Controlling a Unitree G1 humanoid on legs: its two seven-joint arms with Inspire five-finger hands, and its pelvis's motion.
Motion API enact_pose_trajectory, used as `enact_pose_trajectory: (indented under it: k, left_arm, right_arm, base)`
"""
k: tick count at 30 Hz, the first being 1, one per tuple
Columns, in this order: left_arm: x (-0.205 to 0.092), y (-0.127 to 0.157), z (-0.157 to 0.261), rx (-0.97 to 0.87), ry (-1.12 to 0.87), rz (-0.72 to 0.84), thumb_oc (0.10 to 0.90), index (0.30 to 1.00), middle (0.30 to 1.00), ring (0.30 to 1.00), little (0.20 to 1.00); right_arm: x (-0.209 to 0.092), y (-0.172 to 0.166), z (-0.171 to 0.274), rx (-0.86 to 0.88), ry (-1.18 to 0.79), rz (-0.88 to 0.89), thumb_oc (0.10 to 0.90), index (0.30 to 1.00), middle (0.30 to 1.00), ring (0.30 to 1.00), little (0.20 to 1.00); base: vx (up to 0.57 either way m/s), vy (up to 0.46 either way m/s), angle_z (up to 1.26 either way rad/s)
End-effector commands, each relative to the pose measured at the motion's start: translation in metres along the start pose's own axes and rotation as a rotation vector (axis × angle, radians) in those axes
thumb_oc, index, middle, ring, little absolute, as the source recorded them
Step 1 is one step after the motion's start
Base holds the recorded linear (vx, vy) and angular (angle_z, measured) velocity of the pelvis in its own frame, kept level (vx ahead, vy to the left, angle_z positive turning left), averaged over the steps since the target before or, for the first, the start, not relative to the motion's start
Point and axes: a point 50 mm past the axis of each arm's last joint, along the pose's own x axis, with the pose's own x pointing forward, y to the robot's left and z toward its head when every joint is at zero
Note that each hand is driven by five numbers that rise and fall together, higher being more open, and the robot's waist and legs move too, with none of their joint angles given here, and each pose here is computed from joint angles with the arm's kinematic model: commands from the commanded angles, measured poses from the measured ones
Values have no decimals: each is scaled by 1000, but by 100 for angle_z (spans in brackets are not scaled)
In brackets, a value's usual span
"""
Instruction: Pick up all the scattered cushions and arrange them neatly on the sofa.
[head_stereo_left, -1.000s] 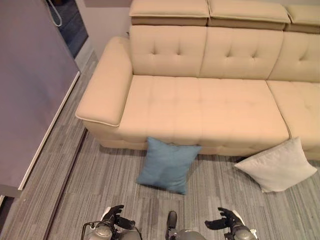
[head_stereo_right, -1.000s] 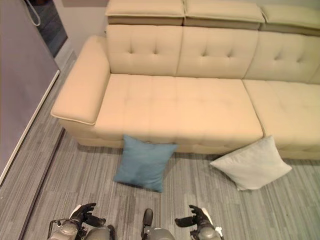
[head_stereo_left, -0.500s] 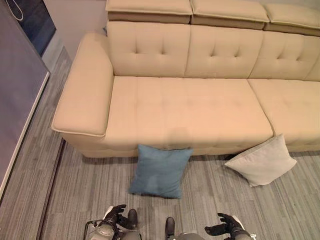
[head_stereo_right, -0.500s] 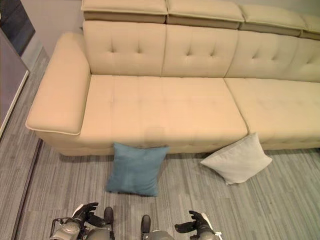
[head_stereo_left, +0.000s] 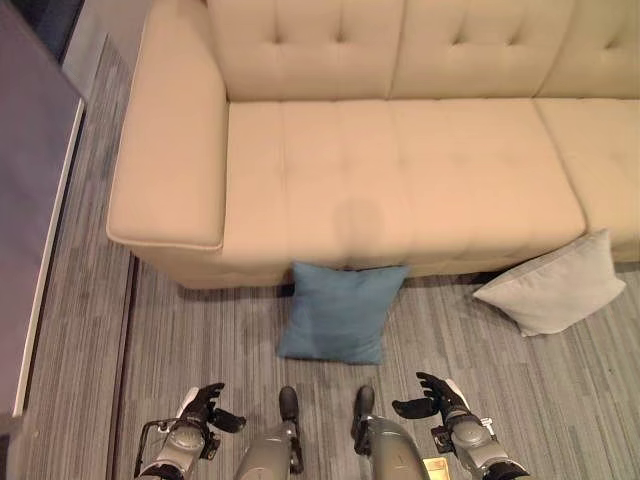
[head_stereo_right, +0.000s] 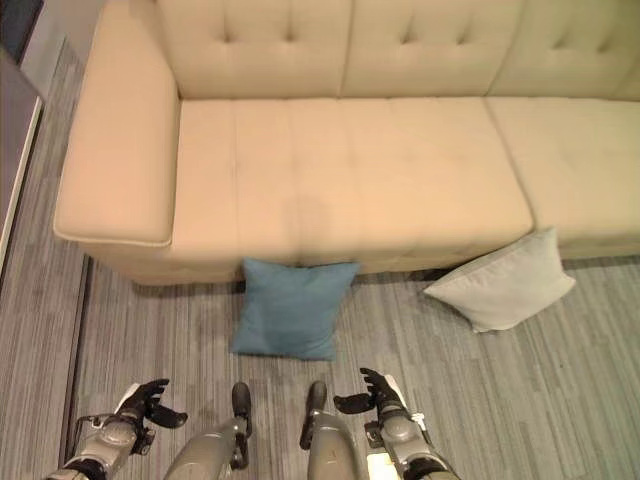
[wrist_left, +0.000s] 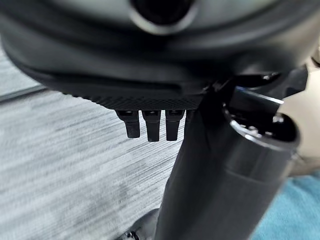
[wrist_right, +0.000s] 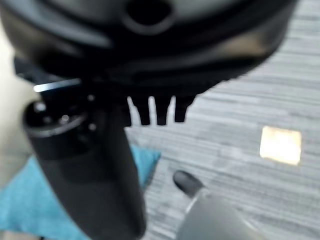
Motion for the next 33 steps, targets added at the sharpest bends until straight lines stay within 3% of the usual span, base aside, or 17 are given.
enact_pose_trajectory:
  k: [1, 11, 14, 21, 27, 29, 31, 33]
  left_arm:
    - [4, 11, 36, -113, -148, 91, 800, 900, 900, 900, 900]
    - [0, 40, 157, -327, -496, 231, 800, 900, 900, 900, 900]
    - [-15, 65, 216, -384, -671, 298, 800, 900, 900, 900, 900]
    - [-45, 94, 286, -332, -860, 395, 800, 900, 900, 900, 900]
    - [-72, 98, 331, -309, -991, 391, 800, 900, 900, 900, 900]
    - [-99, 87, 365, -327, -1119, 339, 800, 900, 900, 900, 900]
    - [-99, 88, 366, -327, -1120, 340, 800, 900, 900, 900, 900]
    - [-129, 56, 400, -333, -1241, 228, 800, 900, 900, 900, 900]
  right_arm:
    - [3, -31, 33, 32, -157, -136, 800, 900, 900, 900, 900]
    - [1, -68, 150, 149, -511, -342, 800, 900, 900, 900, 900]
    - [-10, -93, 209, 226, -665, -448, 800, 900, 900, 900, 900]
    - [-36, -116, 279, 287, -843, -531, 800, 900, 900, 900, 900]
    - [-50, -117, 315, 311, -914, -502, 800, 900, 900, 900, 900]
    - [-65, -107, 348, 329, -993, -436, 800, 900, 900, 900, 900]
    - [-66, -107, 348, 329, -994, -436, 800, 900, 900, 900, 900]
    - [-92, -73, 388, 370, -1129, -271, 800, 900, 900, 900, 900]
  base:
    - [-43, -139, 9]
    - [-85, -57, 6]
    - [-20, 35, 10]
    - [79, 39, -2]
    - [44, 9, 1]
    - [59, 30, 3]
    - [25, 12, 6]
    - [36, 0, 1]
